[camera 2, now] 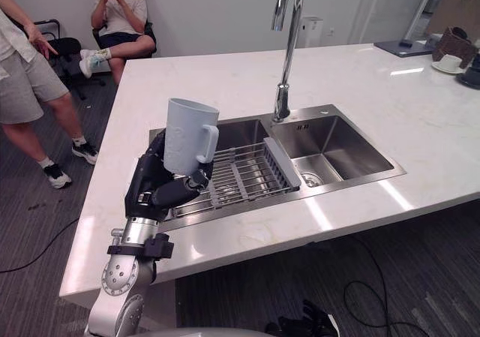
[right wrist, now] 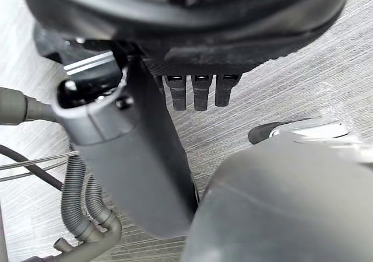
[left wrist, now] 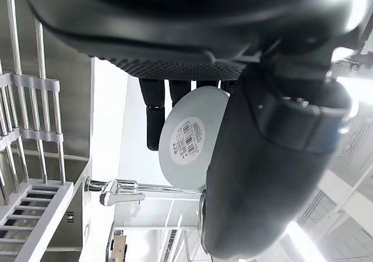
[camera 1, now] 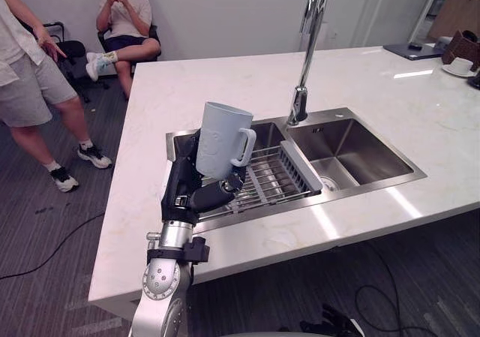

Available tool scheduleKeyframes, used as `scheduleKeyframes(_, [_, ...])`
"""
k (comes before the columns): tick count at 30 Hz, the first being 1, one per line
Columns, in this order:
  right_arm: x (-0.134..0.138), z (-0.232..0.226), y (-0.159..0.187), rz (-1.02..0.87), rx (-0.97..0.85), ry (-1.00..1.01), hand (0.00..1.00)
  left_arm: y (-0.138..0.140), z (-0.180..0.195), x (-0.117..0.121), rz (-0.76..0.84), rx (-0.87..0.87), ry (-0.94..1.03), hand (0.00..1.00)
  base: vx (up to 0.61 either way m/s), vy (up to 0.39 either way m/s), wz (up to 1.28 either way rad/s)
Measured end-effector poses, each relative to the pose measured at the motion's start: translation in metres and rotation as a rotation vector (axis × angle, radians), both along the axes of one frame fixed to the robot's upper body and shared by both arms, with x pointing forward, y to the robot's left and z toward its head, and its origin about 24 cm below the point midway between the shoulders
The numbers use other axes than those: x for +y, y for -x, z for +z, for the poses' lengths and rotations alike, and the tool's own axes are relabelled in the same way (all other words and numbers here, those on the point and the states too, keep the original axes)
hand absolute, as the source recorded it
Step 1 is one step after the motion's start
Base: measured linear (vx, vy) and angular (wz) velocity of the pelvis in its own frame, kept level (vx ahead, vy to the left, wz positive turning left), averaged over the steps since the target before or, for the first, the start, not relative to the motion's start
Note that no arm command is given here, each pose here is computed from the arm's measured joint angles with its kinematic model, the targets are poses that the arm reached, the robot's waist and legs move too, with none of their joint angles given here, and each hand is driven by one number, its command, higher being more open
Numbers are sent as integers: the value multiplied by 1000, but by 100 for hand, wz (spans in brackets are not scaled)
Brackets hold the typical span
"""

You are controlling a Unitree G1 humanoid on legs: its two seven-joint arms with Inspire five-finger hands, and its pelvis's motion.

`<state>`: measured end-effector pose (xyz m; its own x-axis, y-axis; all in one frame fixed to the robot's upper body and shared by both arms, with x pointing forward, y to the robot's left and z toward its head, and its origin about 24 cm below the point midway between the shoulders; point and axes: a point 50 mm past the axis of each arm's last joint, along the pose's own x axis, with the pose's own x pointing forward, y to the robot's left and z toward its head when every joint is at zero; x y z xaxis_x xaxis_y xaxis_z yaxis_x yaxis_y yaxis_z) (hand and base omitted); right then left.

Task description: Walk over to the sink, pick up the cup, carry it to the dishwasher, place the cup inside the dishwasher, then close the dishwasher door

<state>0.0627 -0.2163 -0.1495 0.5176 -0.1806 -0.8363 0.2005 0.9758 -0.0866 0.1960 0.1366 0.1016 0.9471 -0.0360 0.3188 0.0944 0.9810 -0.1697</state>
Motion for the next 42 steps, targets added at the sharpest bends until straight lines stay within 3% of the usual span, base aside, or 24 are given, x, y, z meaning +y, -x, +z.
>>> scheduleKeyframes(6, [16,11,-38,-8,-135,-9,90,1,18,-1,25,-81,41,30,-110,-3,-5])
scheduleKeyframes(10, [25,13,-44,39,-155,-21,90,2,20,0,48,-96,58,30,-44,-104,28])
scheduleKeyframes(15, [18,28,-82,43,-266,24,90,2,24,-6,52,-115,122,30,-105,-110,28])
scheduleKeyframes(27, [3,22,-56,-70,-212,63,90,-1,33,-23,-49,-153,196,30,-186,57,64])
scheduleKeyframes(33, [27,3,-29,-82,-88,-20,90,-12,5,-19,-27,-36,136,30,-2,165,35])
scheduleKeyframes(42, [13,4,-33,-48,-82,21,90,-12,4,-20,-51,-31,120,30,22,-19,13])
